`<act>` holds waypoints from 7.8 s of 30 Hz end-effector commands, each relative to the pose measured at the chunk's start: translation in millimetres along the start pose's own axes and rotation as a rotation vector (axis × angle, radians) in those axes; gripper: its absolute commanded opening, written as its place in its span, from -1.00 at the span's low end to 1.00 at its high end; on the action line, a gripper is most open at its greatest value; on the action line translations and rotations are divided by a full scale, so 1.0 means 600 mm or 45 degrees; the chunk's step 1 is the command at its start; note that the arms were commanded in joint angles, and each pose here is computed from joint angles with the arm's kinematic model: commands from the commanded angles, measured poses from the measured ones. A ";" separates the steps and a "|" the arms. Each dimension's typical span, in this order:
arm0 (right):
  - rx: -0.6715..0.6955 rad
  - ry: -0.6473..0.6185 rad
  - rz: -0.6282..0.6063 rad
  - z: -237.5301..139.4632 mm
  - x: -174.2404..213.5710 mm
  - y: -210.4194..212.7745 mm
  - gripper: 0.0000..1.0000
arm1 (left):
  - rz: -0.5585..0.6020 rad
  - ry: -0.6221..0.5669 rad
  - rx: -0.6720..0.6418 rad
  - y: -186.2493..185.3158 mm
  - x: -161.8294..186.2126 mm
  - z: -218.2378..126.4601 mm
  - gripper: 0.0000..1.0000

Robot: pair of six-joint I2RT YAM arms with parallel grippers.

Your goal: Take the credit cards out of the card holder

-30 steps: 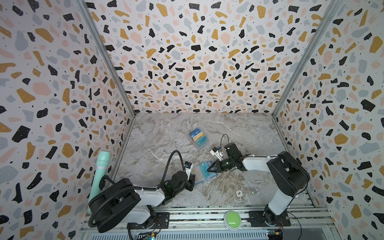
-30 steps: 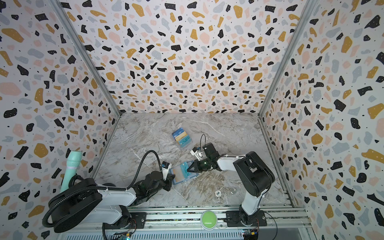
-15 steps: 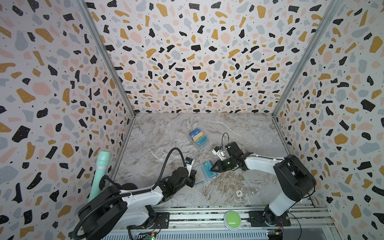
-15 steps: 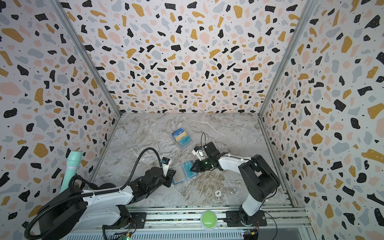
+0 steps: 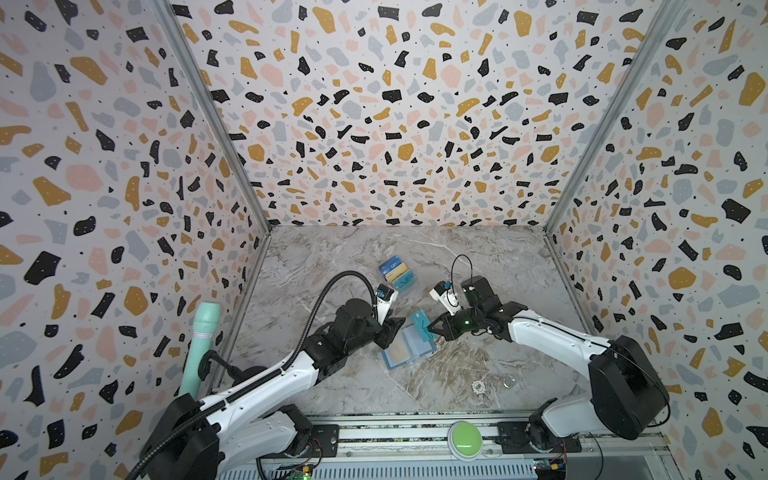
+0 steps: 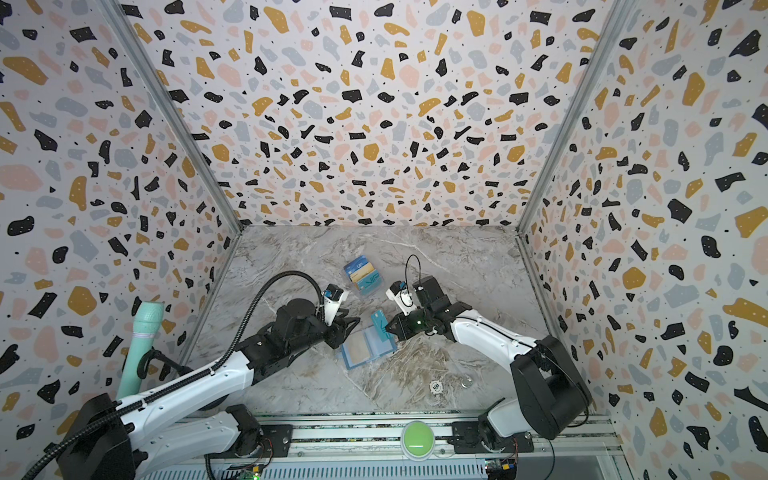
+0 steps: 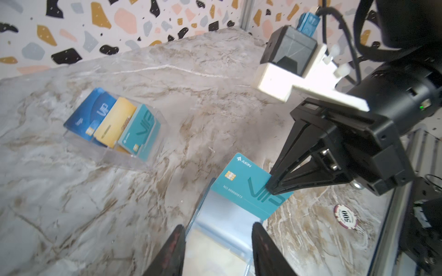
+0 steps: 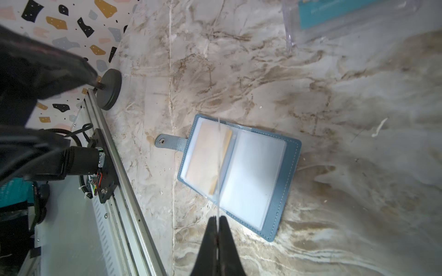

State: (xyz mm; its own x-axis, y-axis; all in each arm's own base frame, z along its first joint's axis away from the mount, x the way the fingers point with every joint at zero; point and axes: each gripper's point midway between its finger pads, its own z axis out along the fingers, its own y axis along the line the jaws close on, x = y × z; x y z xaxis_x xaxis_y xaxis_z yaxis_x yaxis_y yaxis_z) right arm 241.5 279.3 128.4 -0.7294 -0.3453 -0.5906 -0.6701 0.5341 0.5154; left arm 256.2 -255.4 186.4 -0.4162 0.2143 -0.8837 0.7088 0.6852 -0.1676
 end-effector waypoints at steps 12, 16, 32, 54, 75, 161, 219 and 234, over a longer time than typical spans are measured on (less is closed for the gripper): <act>-0.203 -0.116 -0.422 -0.071 0.015 0.110 -1.00 | 0.167 0.146 0.395 -0.086 -0.050 -0.019 -0.16; -0.246 -0.120 -0.464 -0.074 0.021 0.123 -1.00 | 0.210 0.166 0.468 -0.100 -0.052 -0.029 -0.17; -0.346 -0.167 -0.641 -0.077 0.030 0.165 -1.00 | 0.306 0.338 0.726 -0.140 -0.017 -0.053 -0.42; -0.182 -0.419 -0.552 -0.118 -0.022 0.150 0.72 | 0.118 -0.047 0.713 -0.130 -0.116 -0.055 -1.00; -0.601 -0.954 -0.417 -0.198 -0.088 0.194 0.03 | -0.295 -0.687 0.768 -0.112 -0.204 -0.116 -1.00; -0.608 -0.420 -0.662 -0.150 -0.041 0.205 -1.00 | 0.378 0.217 0.787 -0.138 -0.085 -0.088 -0.48; 0.458 -0.688 -0.327 -0.197 -0.063 -0.010 0.67 | 0.364 0.427 0.209 0.205 -0.156 0.134 -1.00; 0.488 -0.708 -0.322 -0.204 -0.062 -0.014 0.67 | 0.069 0.538 0.315 0.217 -0.106 0.209 -1.00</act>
State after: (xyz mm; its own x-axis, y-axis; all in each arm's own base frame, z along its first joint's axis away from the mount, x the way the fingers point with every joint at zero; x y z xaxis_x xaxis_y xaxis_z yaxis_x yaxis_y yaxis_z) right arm 256.9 197.2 218.9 -0.3157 -0.1162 -0.9417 -0.6537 0.7460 0.1271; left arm 448.4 -262.9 159.2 -0.5011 0.5775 -0.6446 0.8431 0.4937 -0.2131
